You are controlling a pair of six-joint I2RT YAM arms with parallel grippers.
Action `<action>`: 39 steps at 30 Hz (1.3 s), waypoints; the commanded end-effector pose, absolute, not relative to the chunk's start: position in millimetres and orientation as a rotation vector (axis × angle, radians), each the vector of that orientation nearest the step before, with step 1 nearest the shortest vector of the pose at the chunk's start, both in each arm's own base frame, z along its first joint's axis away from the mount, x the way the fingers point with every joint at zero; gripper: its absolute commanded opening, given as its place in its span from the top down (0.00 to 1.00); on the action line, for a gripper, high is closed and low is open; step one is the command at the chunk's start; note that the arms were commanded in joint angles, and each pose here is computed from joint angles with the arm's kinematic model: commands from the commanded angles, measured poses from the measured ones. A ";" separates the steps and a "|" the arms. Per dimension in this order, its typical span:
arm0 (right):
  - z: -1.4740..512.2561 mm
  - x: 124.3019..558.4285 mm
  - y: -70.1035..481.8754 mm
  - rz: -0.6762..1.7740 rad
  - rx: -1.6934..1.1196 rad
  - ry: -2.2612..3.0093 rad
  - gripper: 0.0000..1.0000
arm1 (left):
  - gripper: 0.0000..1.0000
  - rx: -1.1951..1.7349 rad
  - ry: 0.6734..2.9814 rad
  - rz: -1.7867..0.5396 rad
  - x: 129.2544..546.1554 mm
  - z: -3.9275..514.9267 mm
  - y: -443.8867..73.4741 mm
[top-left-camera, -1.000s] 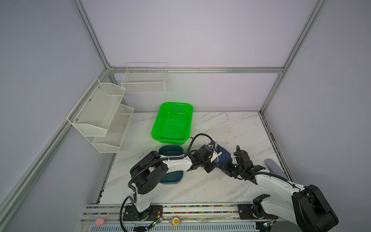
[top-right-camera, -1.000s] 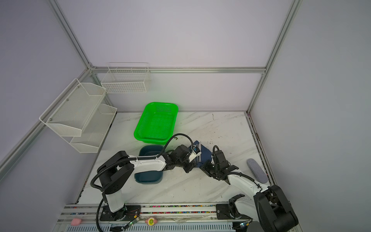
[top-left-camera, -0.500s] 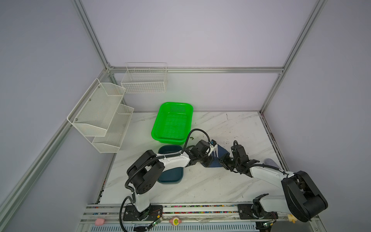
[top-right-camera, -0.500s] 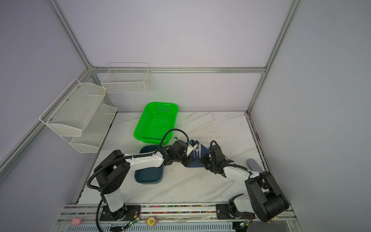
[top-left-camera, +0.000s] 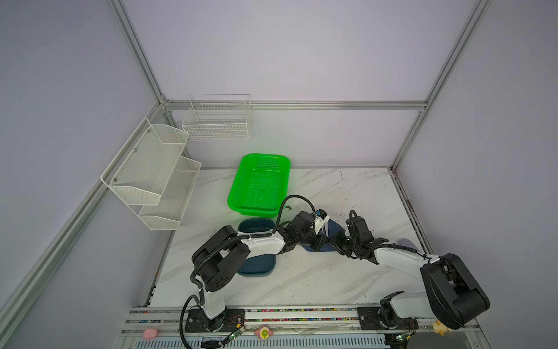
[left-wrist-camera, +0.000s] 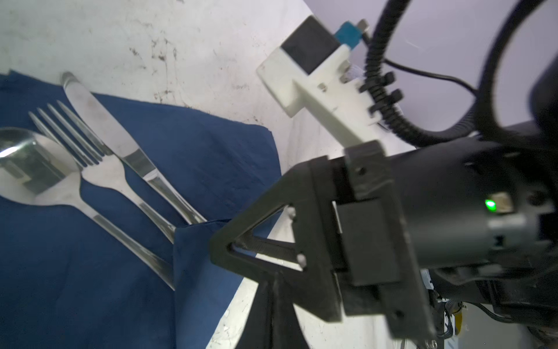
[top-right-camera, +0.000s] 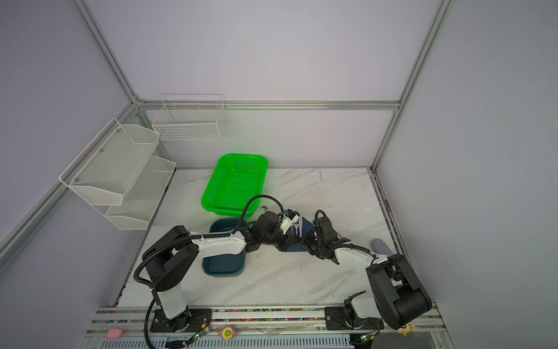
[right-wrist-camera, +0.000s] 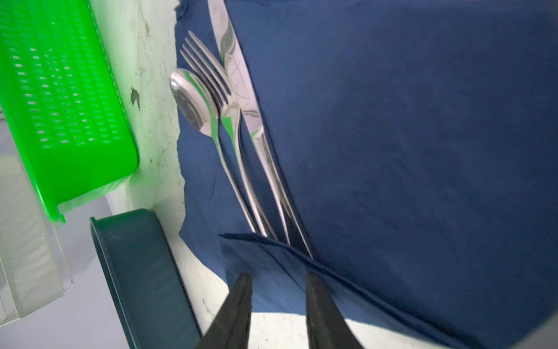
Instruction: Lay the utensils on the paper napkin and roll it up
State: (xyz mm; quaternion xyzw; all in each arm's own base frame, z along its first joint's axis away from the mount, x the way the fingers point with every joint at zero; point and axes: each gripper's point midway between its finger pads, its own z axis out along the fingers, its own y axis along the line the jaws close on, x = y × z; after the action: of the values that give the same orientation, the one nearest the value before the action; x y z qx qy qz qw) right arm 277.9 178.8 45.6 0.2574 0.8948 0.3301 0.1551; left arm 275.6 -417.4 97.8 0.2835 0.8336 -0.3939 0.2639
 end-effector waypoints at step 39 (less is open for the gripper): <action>48.6 263.6 144.3 0.566 0.495 2.716 0.78 | 1.00 0.665 2.580 -0.740 274.7 29.4 -371.1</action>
State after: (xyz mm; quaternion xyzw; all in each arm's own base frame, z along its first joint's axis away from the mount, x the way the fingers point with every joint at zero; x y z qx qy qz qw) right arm 267.1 144.5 50.3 0.2046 0.9409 0.2090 0.1707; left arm 272.3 -377.4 29.0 0.2351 0.9082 -0.2913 0.1873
